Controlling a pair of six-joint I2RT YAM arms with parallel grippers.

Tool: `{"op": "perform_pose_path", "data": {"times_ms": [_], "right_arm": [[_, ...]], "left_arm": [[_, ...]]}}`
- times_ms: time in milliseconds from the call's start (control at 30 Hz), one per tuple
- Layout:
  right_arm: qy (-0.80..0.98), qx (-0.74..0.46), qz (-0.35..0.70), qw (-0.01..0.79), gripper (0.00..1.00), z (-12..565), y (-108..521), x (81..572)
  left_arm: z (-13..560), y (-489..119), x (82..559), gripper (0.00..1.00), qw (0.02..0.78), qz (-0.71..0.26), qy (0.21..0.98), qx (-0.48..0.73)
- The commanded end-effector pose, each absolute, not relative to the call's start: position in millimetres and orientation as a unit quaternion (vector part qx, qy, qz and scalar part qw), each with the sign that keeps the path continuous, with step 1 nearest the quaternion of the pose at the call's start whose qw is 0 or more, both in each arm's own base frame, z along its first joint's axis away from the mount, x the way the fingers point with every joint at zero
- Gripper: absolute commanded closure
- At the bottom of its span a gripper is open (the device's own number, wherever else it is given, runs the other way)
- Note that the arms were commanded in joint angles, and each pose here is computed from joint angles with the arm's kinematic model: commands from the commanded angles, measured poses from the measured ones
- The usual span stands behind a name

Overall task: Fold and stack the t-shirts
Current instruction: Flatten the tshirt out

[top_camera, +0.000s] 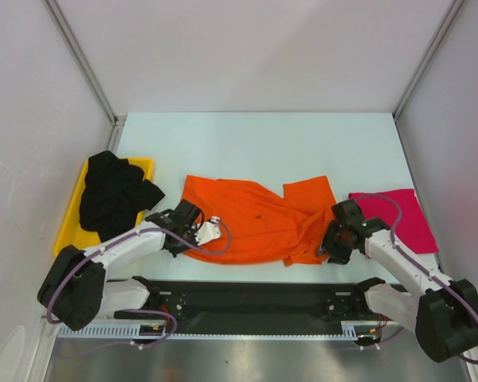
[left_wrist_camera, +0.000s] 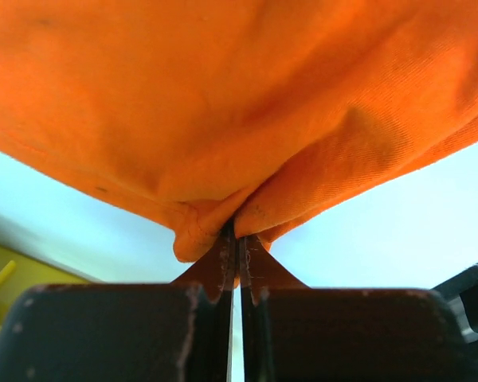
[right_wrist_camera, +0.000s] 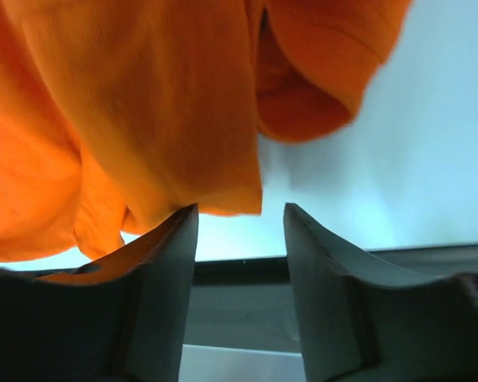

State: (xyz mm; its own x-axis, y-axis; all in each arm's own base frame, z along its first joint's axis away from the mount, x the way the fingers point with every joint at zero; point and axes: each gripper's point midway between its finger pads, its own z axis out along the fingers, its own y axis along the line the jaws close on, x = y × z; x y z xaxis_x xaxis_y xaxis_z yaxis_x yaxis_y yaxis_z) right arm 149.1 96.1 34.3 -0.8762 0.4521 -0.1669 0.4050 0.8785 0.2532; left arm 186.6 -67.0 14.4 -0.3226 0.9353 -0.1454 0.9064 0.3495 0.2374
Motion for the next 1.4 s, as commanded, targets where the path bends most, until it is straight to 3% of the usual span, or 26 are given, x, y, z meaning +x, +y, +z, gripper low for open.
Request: {"op": "perform_pose_path", "data": {"times_ms": [0, 67, 167, 200, 400, 633, 767, 833, 867, 933, 967, 1000, 1067, 1100, 1133, 1167, 1233, 1300, 1333, 1367], "right_arm": [[0.949, 0.236, 0.140, 0.155, 0.54, 33.4, 108.2, 180.2], [0.949, 0.229, 0.139, 0.166, 0.61, 33.3, 108.8, 186.5], [0.950, 0.225, 0.125, 0.178, 0.94, 34.7, 102.4, 191.2], [0.949, 0.225, 0.120, 0.183, 1.00, 40.0, 99.7, 192.1], [0.947, 0.233, 0.111, 0.189, 1.00, 95.6, 83.7, 181.7], [0.937, 0.219, 0.187, 0.199, 1.00, 179.3, 99.3, 162.3], [0.930, 0.186, 0.217, 0.231, 1.00, 213.3, 108.3, 235.1], [0.910, 0.189, 0.243, 0.279, 1.00, 231.5, 102.9, 290.0], [0.898, 0.182, 0.256, 0.309, 1.00, 253.3, 103.4, 318.3], [0.889, 0.164, 0.246, 0.349, 1.00, 258.9, 98.2, 386.7], [0.883, 0.159, 0.239, 0.371, 1.00, 267.5, 94.9, 411.3], [0.866, 0.148, 0.239, 0.413, 1.00, 291.5, 93.5, 463.9], [0.841, 0.143, 0.259, 0.453, 1.00, 326.2, 90.4, 511.9], [0.801, 0.126, 0.280, 0.514, 1.00, 388.7, 90.3, 534.3], [0.800, 0.131, 0.283, 0.513, 1.00, 374.4, 85.4, 570.8], [0.787, 0.130, 0.297, 0.525, 1.00, 382.2, 84.3, 585.9], [0.723, 0.148, 0.343, 0.582, 1.00, 433.9, 67.2, 603.2], [0.663, 0.135, 0.370, 0.636, 1.00, 477.5, 47.9, 606.9], [0.673, 0.152, 0.369, 0.623, 1.00, 453.5, 42.2, 615.9], [0.638, 0.145, 0.360, 0.665, 1.00, 495.6, 36.1, 594.1]], "left_arm": [[27.2, -68.6, 201.2, 1.00, 0.166, 0.068, 0.819, 0.545], [30.1, -66.7, 202.3, 1.00, 0.168, 0.068, 0.823, 0.539], [35.5, -60.8, 206.5, 1.00, 0.173, 0.073, 0.829, 0.527], [39.1, -56.1, 210.9, 0.99, 0.178, 0.077, 0.834, 0.517], [85.6, -30.4, 229.0, 1.00, 0.208, 0.088, 0.863, 0.452], [123.0, -24.9, 207.5, 1.00, 0.252, 0.075, 0.876, 0.404], [152.4, -32.4, 259.5, 1.00, 0.287, 0.081, 0.874, 0.383], [192.2, -37.5, 306.3, 1.00, 0.340, 0.099, 0.858, 0.373], [183.5, -39.4, 329.7, 1.00, 0.320, 0.099, 0.864, 0.375], [235.1, -38.7, 384.9, 1.00, 0.373, 0.114, 0.853, 0.347], [219.1, -40.3, 413.8, 1.00, 0.350, 0.108, 0.868, 0.335], [276.9, -36.5, 449.7, 1.00, 0.413, 0.123, 0.849, 0.306], [323.2, -33.7, 507.3, 1.00, 0.458, 0.137, 0.837, 0.268], [338.3, -28.6, 524.0, 1.00, 0.474, 0.144, 0.831, 0.254], [314.6, -24.2, 549.9, 1.00, 0.451, 0.157, 0.843, 0.249], [373.5, -21.3, 560.9, 1.00, 0.518, 0.180, 0.804, 0.228], [407.6, -16.4, 580.5, 1.00, 0.573, 0.214, 0.763, 0.208], [404.8, -9.1, 588.0, 1.00, 0.584, 0.234, 0.753, 0.193], [430.8, -9.3, 591.2, 1.00, 0.627, 0.240, 0.720, 0.177], [443.0, -8.2, 583.1, 1.00, 0.639, 0.242, 0.709, 0.172]]}}
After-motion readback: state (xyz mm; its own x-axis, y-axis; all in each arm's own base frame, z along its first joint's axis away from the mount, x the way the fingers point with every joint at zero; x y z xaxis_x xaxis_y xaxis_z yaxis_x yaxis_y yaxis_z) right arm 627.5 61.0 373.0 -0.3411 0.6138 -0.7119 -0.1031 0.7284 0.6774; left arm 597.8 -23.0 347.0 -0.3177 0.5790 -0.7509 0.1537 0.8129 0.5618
